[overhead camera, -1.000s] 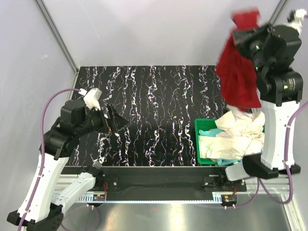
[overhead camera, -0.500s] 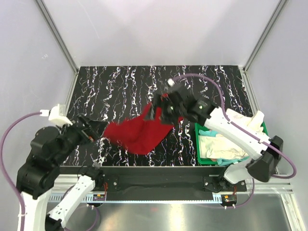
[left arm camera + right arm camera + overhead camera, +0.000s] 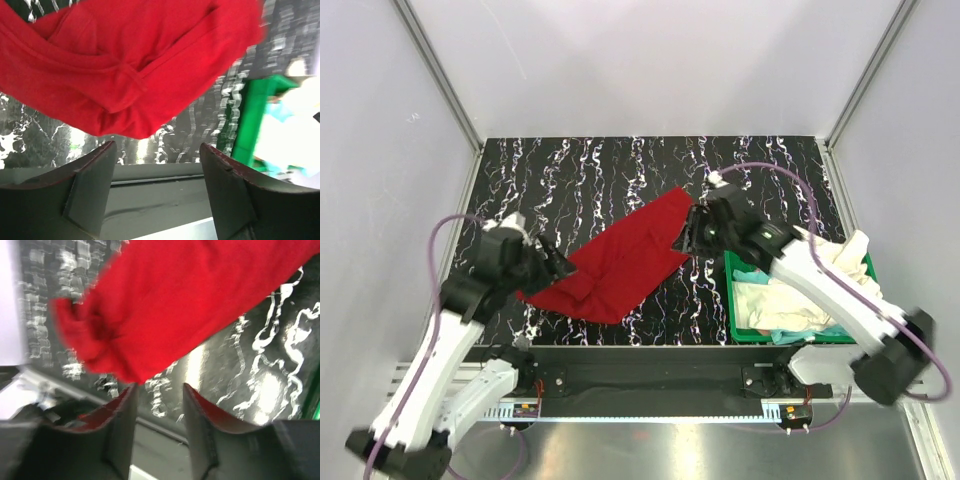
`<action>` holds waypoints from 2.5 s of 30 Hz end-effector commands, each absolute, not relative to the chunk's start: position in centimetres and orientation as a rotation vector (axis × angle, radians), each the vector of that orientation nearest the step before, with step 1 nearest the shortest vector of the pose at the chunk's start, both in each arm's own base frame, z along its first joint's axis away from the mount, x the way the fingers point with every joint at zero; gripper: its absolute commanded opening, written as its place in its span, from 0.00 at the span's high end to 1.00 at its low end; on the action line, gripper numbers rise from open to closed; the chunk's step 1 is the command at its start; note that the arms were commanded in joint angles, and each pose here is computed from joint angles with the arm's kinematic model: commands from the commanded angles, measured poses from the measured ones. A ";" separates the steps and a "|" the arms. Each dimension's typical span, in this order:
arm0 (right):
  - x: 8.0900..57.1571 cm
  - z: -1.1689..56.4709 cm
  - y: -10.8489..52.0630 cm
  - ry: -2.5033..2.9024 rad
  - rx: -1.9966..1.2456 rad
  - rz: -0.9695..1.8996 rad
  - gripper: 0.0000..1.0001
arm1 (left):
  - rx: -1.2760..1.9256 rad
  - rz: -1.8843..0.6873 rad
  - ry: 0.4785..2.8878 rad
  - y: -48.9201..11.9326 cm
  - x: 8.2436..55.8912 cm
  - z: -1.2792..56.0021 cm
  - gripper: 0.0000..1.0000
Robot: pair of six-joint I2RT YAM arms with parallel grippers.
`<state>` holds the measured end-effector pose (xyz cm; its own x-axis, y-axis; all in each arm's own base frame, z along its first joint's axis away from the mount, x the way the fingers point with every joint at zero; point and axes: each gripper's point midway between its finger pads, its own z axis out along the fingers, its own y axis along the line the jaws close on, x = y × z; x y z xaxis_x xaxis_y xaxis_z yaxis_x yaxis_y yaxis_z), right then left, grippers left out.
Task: Fold and stack the t-shirts
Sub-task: Move the tshirt to the center of the board, then flatten the tshirt out
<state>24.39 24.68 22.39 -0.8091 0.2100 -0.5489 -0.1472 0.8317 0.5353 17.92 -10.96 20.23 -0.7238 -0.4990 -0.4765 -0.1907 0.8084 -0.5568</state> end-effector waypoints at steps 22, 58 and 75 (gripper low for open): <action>42.0 6.8 29.4 2.853 0.487 0.288 0.23 | -0.203 -0.076 2.912 -14.3 26.4 7.3 0.15; 54.5 37.1 24.1 1.900 0.441 0.555 1.00 | -0.484 -0.014 1.900 -0.8 36.0 41.4 1.00; 38.4 25.2 24.6 2.278 0.265 0.856 0.74 | -0.947 -0.091 2.056 0.8 18.5 21.1 0.48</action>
<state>42.67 22.08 35.20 -0.4881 0.5134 -0.7058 -0.0880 0.7757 0.6250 21.79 0.66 27.54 -0.3059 -0.5368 -0.7863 -0.4478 0.8099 -0.3788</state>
